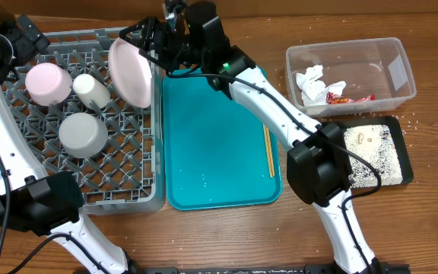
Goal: Sort waste into correct bins and load items into the dishwasher
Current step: 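Set the plate upright in the rack's right edge and release, then reach the right gripper down to the chopstick on the teal tray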
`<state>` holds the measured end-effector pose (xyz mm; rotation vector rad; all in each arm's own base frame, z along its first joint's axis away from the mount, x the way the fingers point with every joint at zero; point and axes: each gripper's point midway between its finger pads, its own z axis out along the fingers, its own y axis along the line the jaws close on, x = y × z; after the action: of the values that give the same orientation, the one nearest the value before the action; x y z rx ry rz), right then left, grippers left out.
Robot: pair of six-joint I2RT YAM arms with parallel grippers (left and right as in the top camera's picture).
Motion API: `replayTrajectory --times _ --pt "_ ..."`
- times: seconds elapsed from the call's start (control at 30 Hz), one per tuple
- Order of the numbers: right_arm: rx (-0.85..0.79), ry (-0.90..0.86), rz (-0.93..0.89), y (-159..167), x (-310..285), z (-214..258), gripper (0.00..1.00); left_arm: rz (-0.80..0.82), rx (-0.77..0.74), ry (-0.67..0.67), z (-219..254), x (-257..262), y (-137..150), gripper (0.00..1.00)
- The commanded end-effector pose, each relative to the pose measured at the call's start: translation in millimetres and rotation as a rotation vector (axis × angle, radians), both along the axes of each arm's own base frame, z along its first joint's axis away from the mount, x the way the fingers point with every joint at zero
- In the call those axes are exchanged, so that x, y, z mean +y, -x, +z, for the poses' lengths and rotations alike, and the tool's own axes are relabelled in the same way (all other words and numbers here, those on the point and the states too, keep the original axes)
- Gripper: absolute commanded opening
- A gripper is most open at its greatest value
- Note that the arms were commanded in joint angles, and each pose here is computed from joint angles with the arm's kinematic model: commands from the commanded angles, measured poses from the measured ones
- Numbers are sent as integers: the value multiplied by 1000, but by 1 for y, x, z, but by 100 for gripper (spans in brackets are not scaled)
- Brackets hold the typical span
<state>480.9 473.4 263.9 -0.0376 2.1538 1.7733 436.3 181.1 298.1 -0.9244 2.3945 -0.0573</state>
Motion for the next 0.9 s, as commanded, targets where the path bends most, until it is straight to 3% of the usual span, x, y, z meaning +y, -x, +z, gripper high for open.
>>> replayTrajectory --times 0.0,0.17,0.3,0.43,0.53,0.6,0.7,0.8,0.87 --pt "-116 -14 25 -12 -27 32 99 -7 -1 8 -1 -6 -2 100" --pt "-136 82 -84 -39 -88 48 100 -7 -1 8 -1 -6 -2 100" --pt "-88 319 -319 -62 -174 42 100 -7 -1 8 -1 -6 -2 100" --pt "24 601 -498 -49 -262 23 95 -7 -1 8 -1 -6 -2 100" --pt "76 783 -422 -21 -285 -6 75 -7 -1 8 -1 -6 -2 100" --pt "89 899 -338 -3 -291 -30 68 -7 -1 8 -1 -6 -2 100" --pt "170 1053 -300 21 -301 -62 48 -7 -1 8 -1 -6 -2 100" --pt "216 1136 -232 42 -293 -90 37 -7 -1 8 -1 -6 -2 100" --pt "218 1180 -199 52 -285 -108 35 -7 -1 8 -1 -6 -2 100"
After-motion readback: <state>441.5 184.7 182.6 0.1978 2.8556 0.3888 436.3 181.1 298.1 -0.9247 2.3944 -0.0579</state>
